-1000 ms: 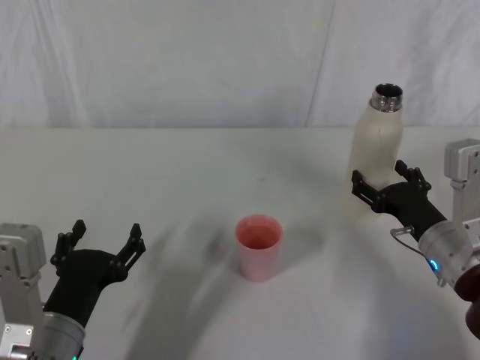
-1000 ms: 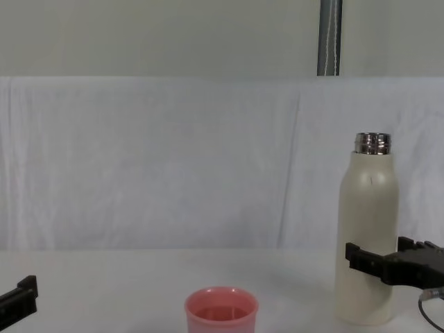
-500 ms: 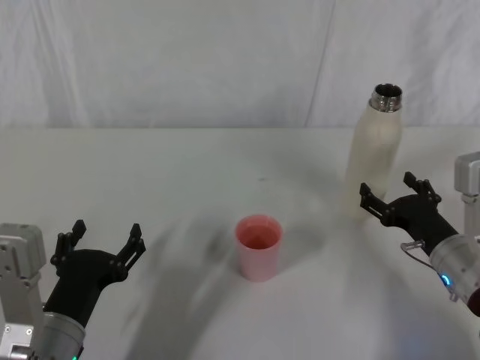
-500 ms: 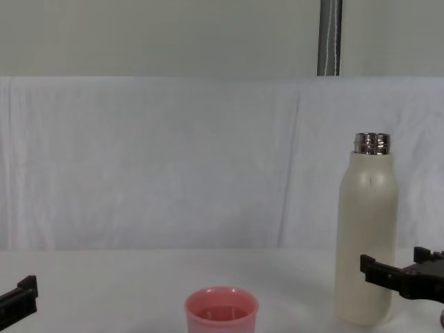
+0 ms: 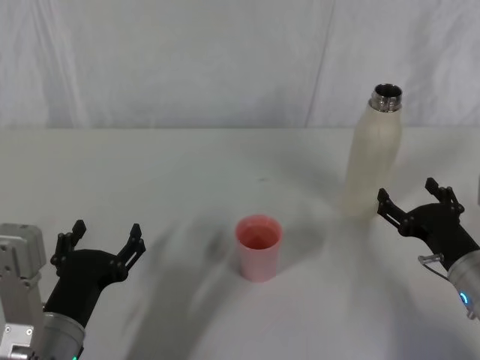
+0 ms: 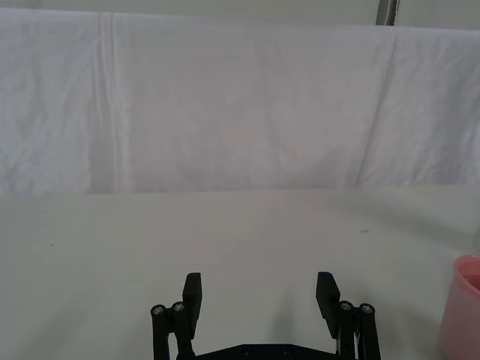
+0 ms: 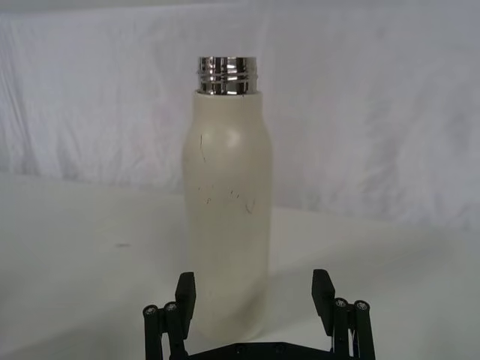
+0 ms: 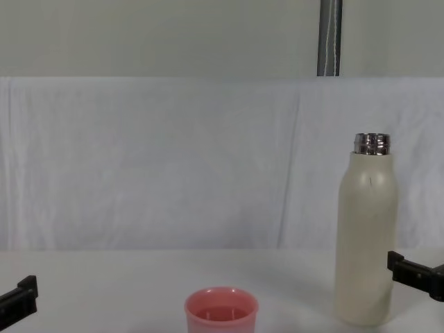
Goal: Grasp the thermos with one hand and pour water into the cup lid.
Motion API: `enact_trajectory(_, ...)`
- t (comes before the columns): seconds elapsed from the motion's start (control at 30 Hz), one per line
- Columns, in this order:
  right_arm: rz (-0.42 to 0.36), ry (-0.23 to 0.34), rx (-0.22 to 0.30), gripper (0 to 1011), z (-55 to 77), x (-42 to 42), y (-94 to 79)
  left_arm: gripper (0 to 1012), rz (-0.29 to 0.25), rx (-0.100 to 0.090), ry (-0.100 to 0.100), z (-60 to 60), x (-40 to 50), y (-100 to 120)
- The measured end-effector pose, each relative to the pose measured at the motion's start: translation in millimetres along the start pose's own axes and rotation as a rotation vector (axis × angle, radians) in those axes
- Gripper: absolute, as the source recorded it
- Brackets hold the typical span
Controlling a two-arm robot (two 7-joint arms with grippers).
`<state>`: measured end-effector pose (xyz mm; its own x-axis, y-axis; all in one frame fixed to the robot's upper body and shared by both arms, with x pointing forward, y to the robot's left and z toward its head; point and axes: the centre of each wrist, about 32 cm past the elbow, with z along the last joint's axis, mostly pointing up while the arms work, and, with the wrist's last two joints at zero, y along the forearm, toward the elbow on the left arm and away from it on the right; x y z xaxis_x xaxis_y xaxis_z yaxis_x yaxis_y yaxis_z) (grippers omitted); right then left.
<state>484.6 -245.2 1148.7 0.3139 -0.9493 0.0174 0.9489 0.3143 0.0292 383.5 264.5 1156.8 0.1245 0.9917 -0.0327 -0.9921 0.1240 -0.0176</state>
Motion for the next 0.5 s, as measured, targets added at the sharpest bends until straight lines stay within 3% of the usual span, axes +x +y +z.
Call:
enact_trajectory(0.23, -0.021, -0.002, 0.028, 1000, -0.9, -8.4, -9.4, 1001, 0.000, 0.000, 0.000, 0.0, 0.0, 0)
enact_trajectory(0.5, 0.005, 0.004, 0.029, 1000, 1.9, -17.5, -15.9, 1001, 0.000, 0.000, 0.000, 0.0, 0.0, 0)
